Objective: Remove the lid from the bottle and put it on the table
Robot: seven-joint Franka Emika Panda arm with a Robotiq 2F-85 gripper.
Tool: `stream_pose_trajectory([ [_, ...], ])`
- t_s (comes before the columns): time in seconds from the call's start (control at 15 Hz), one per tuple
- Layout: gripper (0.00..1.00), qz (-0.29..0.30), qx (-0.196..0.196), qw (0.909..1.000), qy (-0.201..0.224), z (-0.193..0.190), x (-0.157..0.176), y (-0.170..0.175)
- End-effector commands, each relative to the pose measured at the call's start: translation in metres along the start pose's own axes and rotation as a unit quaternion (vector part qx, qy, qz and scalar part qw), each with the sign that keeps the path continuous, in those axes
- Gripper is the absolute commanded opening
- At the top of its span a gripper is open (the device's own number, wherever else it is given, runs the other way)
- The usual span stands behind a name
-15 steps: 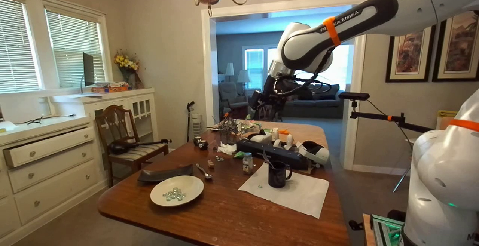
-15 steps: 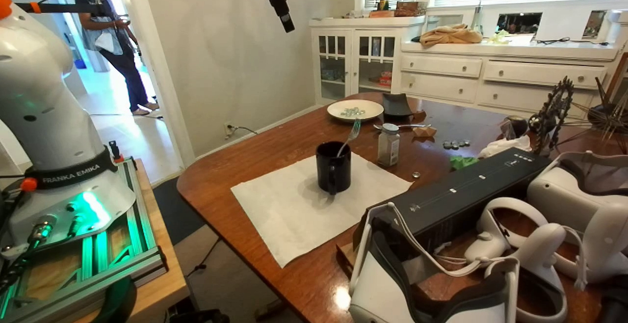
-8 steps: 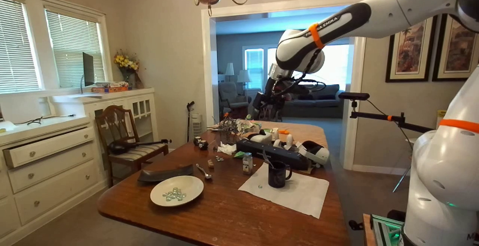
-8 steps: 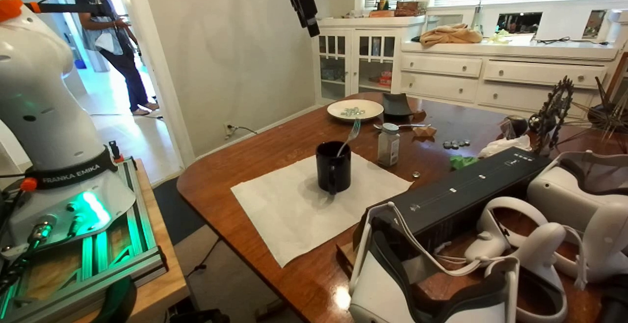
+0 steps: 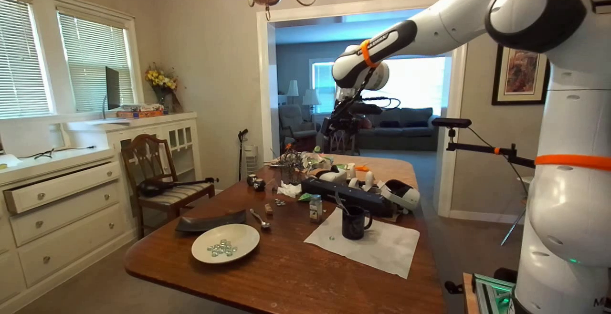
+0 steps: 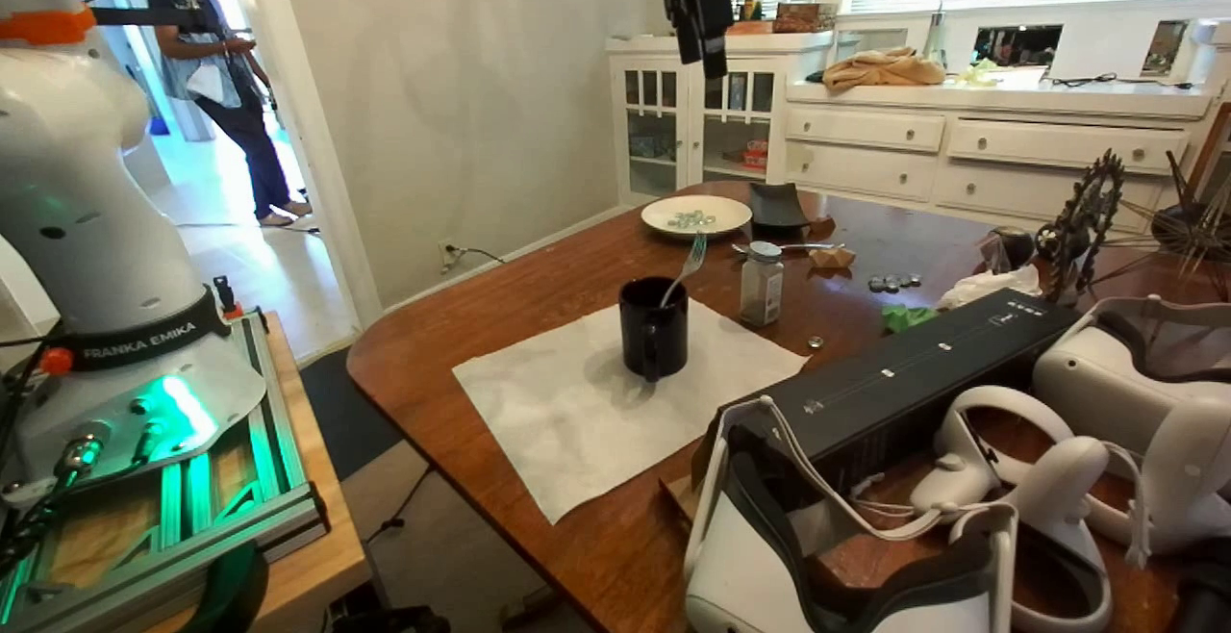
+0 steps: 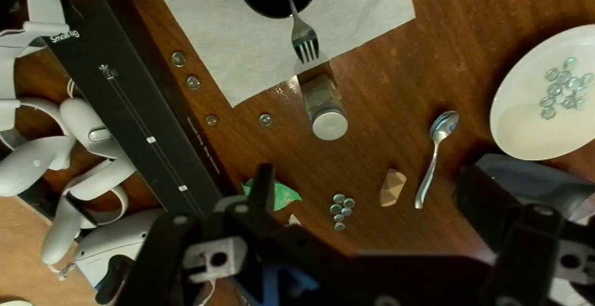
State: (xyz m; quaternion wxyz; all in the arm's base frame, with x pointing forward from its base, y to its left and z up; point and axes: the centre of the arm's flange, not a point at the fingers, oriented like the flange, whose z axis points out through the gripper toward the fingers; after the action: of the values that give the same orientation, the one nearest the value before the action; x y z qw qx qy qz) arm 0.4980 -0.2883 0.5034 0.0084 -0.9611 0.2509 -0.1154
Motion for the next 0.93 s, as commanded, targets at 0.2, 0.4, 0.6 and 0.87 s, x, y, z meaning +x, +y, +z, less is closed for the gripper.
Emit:
stream_pose_trajectory([
  [0.2,1.0,0.08,0.042,0.9959,-0.003,0.063,0.093,0.002],
  [0.4,1.0,0.066,0.033,0.9973,-0.005,0.065,0.073,0.002],
  [0.6,1.0,0.066,0.035,0.9971,-0.014,0.075,0.081,0.003],
  [0.87,1.0,0.056,0.041,0.9968,-0.038,0.106,0.094,-0.001],
])
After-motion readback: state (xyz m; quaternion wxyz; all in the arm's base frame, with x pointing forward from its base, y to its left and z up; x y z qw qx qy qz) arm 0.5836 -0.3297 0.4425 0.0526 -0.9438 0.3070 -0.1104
